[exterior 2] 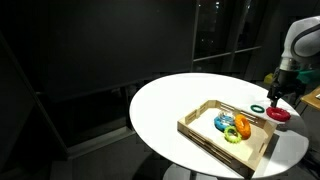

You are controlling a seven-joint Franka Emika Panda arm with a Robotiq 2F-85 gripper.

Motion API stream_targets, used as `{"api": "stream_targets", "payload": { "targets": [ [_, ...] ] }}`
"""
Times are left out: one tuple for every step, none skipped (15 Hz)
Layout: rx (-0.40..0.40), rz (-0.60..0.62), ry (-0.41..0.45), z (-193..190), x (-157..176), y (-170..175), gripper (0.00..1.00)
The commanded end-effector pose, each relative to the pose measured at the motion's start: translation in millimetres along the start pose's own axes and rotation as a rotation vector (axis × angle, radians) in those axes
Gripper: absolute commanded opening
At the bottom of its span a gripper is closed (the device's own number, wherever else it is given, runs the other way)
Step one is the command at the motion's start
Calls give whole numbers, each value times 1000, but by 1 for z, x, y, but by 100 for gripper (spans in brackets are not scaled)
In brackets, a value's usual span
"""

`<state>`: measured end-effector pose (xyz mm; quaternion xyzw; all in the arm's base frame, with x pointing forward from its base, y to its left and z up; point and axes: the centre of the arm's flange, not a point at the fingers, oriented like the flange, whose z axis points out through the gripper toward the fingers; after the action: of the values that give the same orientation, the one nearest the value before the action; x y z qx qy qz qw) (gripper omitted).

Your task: Pick up the red ring from the table and put it in the tray

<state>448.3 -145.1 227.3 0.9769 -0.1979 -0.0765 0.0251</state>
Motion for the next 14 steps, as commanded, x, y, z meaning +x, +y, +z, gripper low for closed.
{"api": "stream_targets", "payload": {
  "targets": [
    [16,30,17,19,7,0,100],
    [17,34,23,24,8,-1,100],
    [16,37,27,28,9,-1,100],
    [11,37,34,33,10,-1,100],
    [6,38,40,37,12,-1,100],
    [5,39,44,40,13,-1,100],
    [4,41,48,43,14,-1,100],
    [0,45,50,47,15,0,100],
    [0,49,52,49,16,0,100],
    [-2,52,52,52,17,1,100],
    [-4,57,51,55,17,1,100],
    [-6,59,50,57,18,2,100],
    [-8,61,51,59,18,2,100],
    [-9,63,50,61,18,3,100]
  ]
}}
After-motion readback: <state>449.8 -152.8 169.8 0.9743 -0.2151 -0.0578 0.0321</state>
